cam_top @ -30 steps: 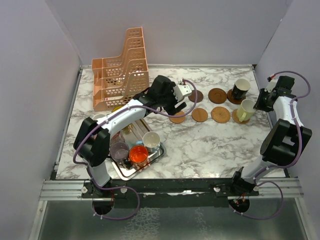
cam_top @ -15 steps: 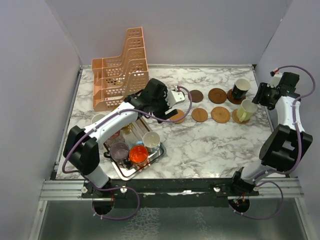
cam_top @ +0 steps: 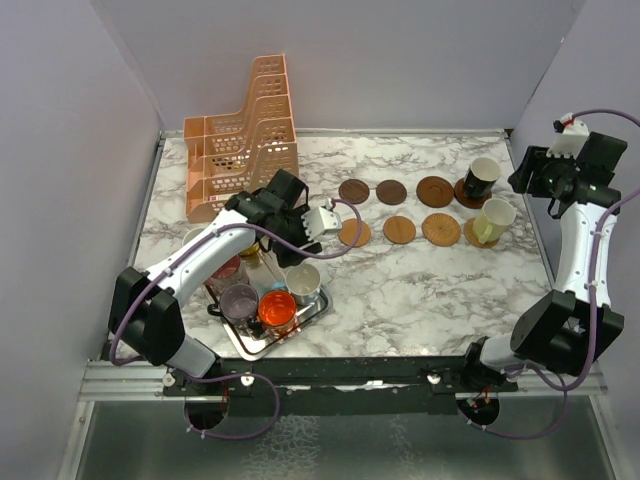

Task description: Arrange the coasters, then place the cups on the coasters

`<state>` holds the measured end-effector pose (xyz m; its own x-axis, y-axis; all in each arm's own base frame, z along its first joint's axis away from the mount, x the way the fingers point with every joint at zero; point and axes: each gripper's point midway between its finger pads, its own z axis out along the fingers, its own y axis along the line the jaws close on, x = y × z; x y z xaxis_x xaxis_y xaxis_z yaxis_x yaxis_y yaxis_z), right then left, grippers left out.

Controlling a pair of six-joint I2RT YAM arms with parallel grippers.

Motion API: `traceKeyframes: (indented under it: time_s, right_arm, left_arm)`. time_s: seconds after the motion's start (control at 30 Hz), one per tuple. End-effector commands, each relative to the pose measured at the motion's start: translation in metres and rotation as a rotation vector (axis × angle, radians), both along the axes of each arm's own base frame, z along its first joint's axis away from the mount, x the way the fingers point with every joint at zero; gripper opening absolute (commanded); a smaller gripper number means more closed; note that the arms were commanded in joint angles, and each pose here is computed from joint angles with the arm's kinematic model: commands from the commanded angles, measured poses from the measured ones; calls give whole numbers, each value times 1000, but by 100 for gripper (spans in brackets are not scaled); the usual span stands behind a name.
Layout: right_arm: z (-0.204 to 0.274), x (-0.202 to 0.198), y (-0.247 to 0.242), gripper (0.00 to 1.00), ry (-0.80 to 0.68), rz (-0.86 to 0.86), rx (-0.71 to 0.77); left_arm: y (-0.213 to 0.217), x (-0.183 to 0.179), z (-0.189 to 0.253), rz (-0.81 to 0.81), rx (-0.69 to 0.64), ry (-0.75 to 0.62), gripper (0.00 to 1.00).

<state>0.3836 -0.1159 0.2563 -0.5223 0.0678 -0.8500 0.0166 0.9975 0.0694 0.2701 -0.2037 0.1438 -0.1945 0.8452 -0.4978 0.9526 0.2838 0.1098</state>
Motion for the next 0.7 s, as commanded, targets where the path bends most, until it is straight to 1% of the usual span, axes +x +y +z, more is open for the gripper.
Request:
traceKeyframes:
  time_s: [0.0,0.1,0.4,0.67]
  right_arm:
    - [22,-10,21,54,-43,95,29]
    - [23,-12,26,54,-46,105,34]
    - [11,-12,34,54,-20,131,71]
    - [9,-12,43,54,-23,160,94]
  left_arm:
    - [1,-25,-14,-97,10,104,63]
    - [-3,-28,-20,-108,-3,141,56]
    - [-17,-28,-35,-109,-23,221,43]
    - [-28,-35,-48,-119,-4,264,23]
